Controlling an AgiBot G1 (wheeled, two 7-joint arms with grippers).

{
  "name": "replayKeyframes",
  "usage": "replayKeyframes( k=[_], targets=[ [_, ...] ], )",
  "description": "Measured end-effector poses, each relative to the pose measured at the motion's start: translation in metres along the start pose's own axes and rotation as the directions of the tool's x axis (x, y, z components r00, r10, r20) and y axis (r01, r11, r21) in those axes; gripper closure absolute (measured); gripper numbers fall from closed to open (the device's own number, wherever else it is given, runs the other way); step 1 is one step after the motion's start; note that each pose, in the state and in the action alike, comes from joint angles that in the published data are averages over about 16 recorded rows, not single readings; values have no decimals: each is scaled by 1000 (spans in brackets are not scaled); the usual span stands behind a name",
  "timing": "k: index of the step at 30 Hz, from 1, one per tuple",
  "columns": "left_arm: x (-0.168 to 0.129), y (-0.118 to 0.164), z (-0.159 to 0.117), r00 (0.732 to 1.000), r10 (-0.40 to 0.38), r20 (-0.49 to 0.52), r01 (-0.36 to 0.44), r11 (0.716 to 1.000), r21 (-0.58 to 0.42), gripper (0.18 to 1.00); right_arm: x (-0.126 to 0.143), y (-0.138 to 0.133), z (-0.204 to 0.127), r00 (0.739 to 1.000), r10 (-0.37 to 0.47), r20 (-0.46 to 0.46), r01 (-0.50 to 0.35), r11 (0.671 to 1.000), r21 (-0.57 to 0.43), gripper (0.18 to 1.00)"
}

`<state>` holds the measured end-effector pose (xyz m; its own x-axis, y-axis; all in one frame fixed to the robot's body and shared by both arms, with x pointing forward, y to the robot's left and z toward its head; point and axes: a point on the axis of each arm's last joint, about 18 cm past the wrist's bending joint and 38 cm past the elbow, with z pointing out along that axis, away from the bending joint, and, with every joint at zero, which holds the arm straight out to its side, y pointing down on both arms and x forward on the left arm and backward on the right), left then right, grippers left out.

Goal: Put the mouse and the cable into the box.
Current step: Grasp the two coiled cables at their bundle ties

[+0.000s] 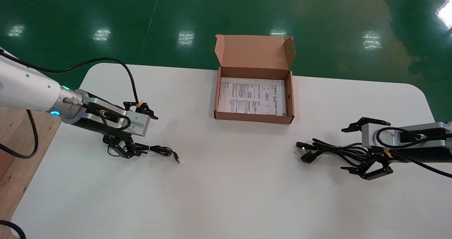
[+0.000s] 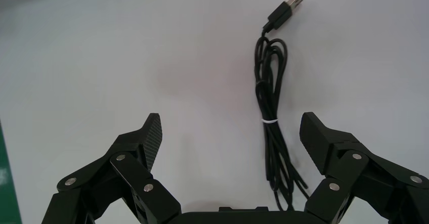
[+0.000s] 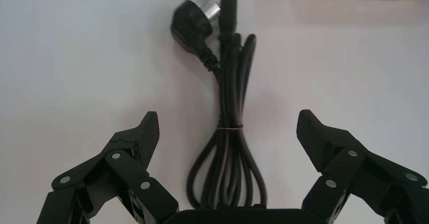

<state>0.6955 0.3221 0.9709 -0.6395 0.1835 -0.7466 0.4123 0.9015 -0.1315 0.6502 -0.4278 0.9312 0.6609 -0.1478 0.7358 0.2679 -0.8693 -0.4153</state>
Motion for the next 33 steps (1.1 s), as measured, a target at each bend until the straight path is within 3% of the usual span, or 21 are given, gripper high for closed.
replayKeyframes(
  k=[33],
  targets=[
    [17,18,20,999,-47,25,47,999,-18,205,0,10,20,1000,0,-11,-1,999,-51,195]
  ],
)
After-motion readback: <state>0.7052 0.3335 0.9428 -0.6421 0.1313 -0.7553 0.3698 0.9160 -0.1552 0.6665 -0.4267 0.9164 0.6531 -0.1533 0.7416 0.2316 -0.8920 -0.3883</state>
